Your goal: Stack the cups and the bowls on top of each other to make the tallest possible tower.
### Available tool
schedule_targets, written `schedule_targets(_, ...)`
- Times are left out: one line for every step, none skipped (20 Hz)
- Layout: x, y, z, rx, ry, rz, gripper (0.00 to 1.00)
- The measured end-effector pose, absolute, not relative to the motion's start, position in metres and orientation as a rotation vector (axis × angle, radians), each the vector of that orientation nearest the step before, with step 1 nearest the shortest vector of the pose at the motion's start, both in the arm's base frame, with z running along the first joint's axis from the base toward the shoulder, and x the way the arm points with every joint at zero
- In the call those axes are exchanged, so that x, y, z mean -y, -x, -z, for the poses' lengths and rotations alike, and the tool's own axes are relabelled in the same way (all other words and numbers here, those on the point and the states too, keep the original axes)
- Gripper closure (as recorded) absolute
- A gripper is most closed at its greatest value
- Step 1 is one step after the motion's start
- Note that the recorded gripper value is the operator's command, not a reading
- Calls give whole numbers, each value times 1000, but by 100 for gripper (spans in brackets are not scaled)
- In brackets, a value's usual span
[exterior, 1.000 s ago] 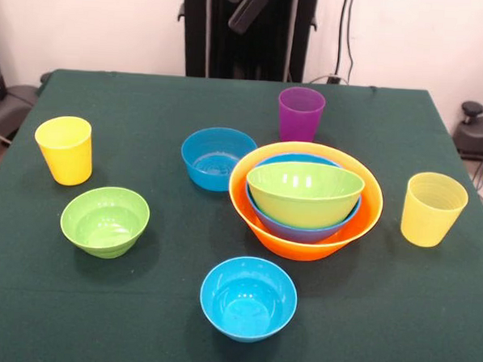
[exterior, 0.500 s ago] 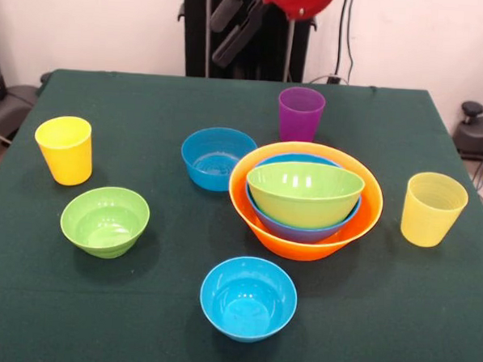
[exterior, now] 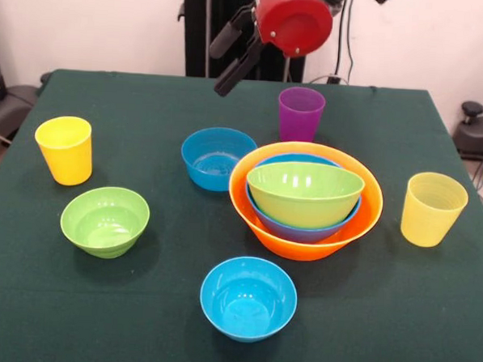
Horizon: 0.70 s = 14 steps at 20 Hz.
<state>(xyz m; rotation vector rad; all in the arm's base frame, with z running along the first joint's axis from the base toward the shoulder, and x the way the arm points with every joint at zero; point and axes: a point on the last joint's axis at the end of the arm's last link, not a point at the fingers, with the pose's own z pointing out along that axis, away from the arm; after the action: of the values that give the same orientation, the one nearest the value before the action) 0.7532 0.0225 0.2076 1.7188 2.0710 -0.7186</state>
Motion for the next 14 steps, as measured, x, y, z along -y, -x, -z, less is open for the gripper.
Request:
schedule_targets(-24,-754,-205,-2074,-1713,724,0)
schedule_targets(-25,-755,-203,-2075,-1708,726,0)
schedule_targets(-26,-756,-200,-2078,-1699,732,0)
schedule_targets(-28,-757,-196,-2081,-1688,739,0)
schedule_targets(-30,-758,-193,-2084,-1678,746,0)
schedule_targets(-32,-760,-189,-2087,-1667,753,0)
schedule_targets(-34,-761,-186,-2090,-1658,758,0)
schedule_targets(-35,-762,-183,-2092,-1649,764,0)
schedule_targets(-37,-763,-180,-2094,-1640,769,0)
schedule_targets(-38,-764,-177,-2097,-1630,774,0)
schedule_targets(-39,-765,-175,-2098,-1625,777,0)
schedule_targets(-39,-766,-174,-2098,-1619,779,0)
schedule_targets(-40,-767,-173,-2099,-1614,782,0)
schedule_targets(-41,-771,-171,-2100,-1598,786,0)
